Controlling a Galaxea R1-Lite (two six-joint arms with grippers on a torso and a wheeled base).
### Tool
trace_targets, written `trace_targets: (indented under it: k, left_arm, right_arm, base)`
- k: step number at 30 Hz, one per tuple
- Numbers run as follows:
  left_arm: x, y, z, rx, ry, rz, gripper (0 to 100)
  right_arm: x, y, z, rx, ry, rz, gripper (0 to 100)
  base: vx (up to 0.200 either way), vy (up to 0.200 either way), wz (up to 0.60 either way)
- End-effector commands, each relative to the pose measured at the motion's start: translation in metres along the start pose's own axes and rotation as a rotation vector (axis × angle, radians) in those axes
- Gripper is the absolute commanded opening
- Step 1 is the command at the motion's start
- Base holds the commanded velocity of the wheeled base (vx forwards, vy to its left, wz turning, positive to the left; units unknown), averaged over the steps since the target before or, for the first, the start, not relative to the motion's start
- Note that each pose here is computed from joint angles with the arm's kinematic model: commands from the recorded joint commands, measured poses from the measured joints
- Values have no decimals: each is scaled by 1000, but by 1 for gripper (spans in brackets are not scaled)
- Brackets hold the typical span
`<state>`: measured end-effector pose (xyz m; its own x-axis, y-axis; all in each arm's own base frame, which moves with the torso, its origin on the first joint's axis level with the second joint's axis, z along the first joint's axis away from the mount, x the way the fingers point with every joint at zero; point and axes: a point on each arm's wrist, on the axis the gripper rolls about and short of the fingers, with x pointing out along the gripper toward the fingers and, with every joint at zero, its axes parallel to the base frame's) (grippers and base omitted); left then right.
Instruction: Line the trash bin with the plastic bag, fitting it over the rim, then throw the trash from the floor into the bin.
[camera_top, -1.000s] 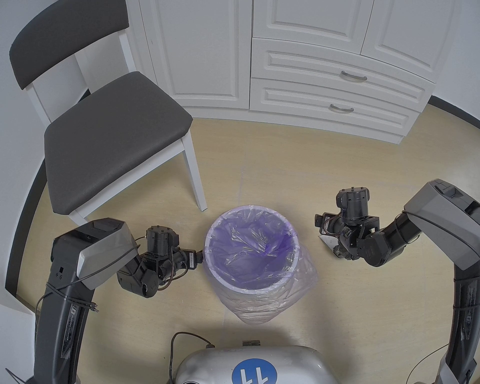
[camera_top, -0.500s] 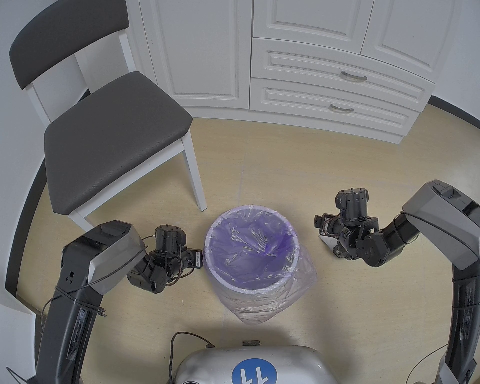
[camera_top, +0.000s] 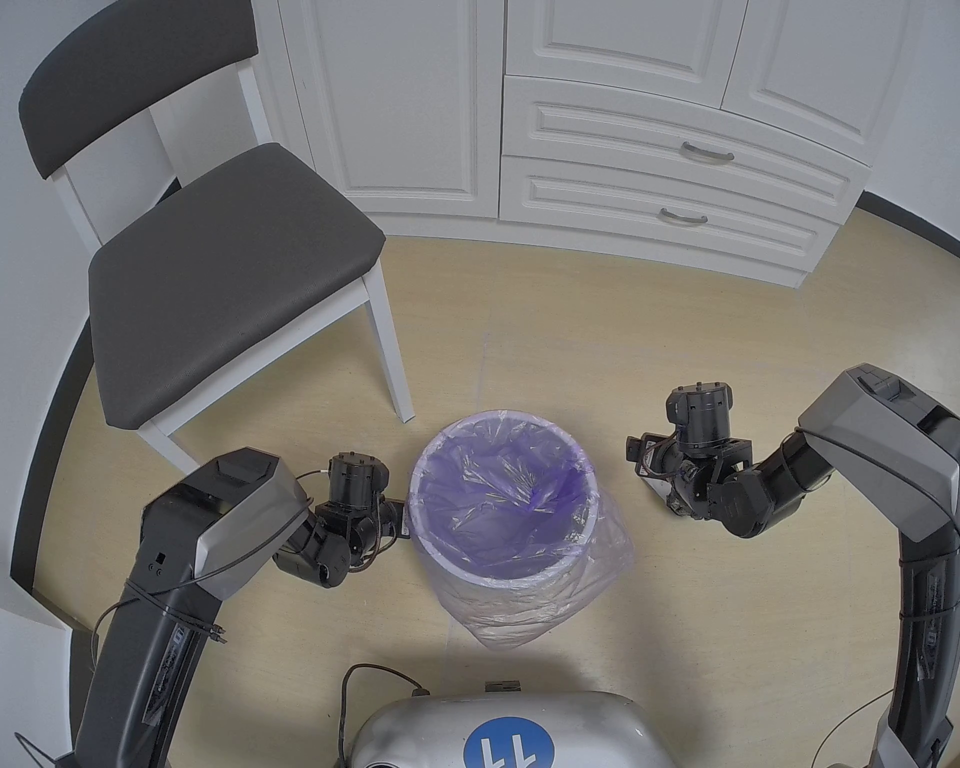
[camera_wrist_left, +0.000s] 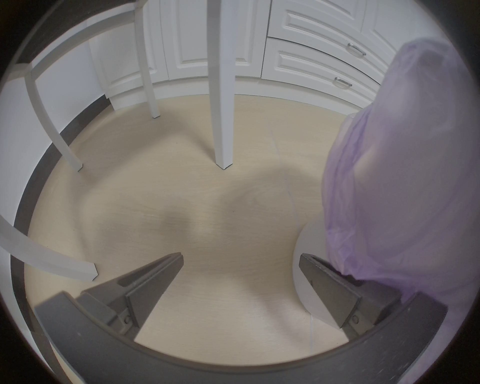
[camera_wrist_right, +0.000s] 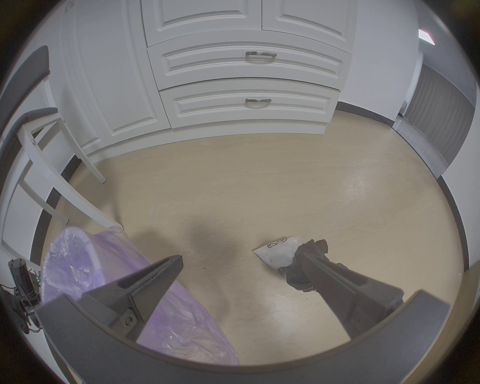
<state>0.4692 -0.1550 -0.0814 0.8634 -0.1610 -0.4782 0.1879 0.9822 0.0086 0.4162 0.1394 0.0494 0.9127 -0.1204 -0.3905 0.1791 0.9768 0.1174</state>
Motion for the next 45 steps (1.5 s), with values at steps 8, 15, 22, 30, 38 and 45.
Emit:
trace_targets:
  k: [8,15,22,30,38,45]
  left_arm:
    - [-21,18,23,-11,-17,51,100]
    - [-44,42,42,-3,-19,79,100]
    - [-50,47,52,-13,-39,81,100]
    - [-59,41,56,-13,-47,56,100]
    - [-63,23,43,7,-5,0,100]
    - [-65,16,33,19,28,-15,100]
  right_arm:
    - [-3,0,3,2,-5,3,100]
    - [-7,1,6,4,-10,8,100]
    - [-7,1,5,2,-9,9,100]
    - [-7,1,5,2,-9,9,100]
    - [-8,1,4,3,-6,8,100]
    - [-8,2,4,1,-6,9,100]
  base:
    - [0,0,0]
    - [0,0,0]
    - [0,0,0]
    - [0,0,0]
    - [0,0,0]
    - [0,0,0]
